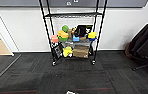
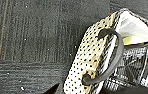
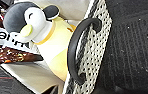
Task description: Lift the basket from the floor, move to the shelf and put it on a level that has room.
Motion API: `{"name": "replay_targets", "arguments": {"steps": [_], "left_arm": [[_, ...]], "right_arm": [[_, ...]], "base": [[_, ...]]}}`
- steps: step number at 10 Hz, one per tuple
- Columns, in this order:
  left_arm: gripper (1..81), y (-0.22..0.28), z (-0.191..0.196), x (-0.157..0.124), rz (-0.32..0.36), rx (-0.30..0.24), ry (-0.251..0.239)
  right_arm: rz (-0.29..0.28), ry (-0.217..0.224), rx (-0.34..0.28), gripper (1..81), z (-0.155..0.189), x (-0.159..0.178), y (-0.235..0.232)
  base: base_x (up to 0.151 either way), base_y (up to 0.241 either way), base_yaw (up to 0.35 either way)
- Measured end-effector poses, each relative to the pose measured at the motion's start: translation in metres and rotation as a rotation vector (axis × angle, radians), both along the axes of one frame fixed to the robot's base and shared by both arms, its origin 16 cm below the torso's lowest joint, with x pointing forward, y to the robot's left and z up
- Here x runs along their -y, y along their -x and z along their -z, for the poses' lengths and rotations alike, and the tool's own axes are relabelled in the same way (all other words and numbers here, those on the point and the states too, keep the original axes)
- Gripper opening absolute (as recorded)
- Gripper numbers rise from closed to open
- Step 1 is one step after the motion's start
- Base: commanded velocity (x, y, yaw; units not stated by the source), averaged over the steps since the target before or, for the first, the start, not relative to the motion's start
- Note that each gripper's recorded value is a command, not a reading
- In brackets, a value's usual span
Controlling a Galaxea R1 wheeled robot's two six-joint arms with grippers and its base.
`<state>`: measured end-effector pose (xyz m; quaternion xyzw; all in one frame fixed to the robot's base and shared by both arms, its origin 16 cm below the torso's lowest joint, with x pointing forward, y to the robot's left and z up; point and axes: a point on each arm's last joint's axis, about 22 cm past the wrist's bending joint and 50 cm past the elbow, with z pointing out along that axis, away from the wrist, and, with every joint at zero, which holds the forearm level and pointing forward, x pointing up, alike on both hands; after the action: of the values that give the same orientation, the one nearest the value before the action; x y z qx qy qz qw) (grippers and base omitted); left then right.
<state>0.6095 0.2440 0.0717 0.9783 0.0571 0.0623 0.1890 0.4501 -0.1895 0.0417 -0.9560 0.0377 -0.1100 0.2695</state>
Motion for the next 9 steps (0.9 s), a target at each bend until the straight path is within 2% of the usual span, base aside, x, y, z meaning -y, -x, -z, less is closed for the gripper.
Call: {"name": "replay_targets", "arguments": {"steps": [2, 6, 9], "left_arm": [[81.1, -0.027, 0.015, 0.011, 0.009, 0.022, 0.006], [81.1, -0.081, -0.012, 0.064, 0.060, 0.099, 0.055], [81.1, -0.061, -0.001, 0.085, 0.080, 0.070, 0.075]], "right_arm": [[0.015, -0.005, -0.024, 81.1, 0.027, 0.000, 0.002], [0.040, -0.030, -0.016, 81.1, 0.028, -0.009, -0.019], [0.042, -0.047, -0.013, 81.1, 0.024, -0.021, -0.029]], "base": [[0.000, 0.000, 0.000], [0.000, 0.000, 0.000], [0.000, 0.000, 0.000]]}}
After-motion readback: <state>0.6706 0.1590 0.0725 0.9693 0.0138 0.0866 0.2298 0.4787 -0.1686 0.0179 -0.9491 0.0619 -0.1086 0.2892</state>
